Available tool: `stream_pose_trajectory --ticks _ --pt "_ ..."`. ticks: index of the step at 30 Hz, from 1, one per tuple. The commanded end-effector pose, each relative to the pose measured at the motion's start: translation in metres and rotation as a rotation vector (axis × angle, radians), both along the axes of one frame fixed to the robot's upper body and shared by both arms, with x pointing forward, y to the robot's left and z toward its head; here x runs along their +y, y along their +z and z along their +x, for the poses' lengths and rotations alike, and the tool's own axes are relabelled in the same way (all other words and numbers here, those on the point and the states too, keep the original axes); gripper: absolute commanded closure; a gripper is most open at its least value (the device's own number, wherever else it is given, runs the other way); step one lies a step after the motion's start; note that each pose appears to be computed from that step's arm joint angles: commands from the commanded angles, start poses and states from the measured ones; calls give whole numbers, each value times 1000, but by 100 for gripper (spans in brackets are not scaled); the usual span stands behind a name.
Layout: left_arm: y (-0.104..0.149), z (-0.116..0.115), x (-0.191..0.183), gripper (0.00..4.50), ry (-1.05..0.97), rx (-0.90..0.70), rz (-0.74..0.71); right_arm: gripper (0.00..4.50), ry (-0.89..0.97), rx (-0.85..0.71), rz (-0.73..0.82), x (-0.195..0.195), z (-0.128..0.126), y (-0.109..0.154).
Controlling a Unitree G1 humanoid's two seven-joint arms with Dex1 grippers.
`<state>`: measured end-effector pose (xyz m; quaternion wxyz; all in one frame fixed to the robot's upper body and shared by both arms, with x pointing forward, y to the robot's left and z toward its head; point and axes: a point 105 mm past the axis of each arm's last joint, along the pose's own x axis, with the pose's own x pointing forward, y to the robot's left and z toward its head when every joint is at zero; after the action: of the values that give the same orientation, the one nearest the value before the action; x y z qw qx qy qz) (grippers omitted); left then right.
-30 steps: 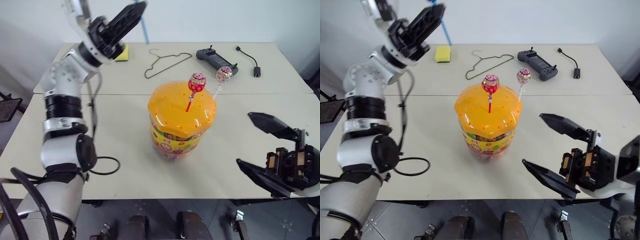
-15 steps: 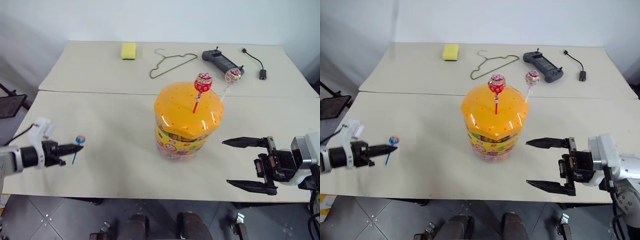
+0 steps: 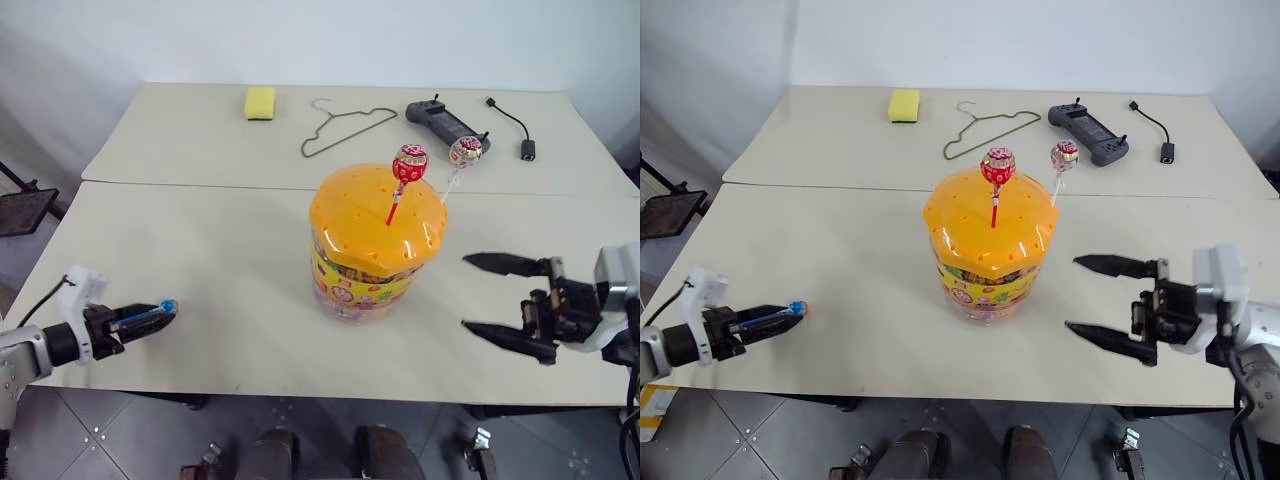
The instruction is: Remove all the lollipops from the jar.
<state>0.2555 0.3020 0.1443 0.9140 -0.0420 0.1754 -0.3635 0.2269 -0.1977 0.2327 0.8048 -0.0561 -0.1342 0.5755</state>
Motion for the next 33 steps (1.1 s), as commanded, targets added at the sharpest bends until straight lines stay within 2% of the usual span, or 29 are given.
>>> stream_pose_trajectory --ticks 1,2,5,10,12,17,21,31,32,33 --pt "47 -19 -13 38 -252 -54 -114 0 -74 5 92 -10 10 27" --pt "53 -21 -17 12 -284 -33 -142 0 -105 25 128 -11 17 34" --pt "78 -14 -28 12 -325 -178 -189 0 -90 -6 154 -2 25 49" --pt "132 -10 -68 12 -456 -464 -419 0 -117 -28 152 20 47 64" --pt "137 -13 -86 12 -529 -520 -462 0 -97 -2 139 31 52 64" --pt "144 -14 -112 12 -617 -530 -532 0 -76 54 89 44 59 58" --pt "146 -12 -117 9 -639 -545 -542 85 -42 73 60 48 58 55" --pt "154 -9 -129 9 -699 -572 -588 427 -8 39 140 42 56 66" --pt "156 -9 -130 9 -706 -581 -597 447 -1 16 181 37 55 73" --pt "158 -8 -131 9 -712 -590 -610 447 2 -4 227 29 53 81"
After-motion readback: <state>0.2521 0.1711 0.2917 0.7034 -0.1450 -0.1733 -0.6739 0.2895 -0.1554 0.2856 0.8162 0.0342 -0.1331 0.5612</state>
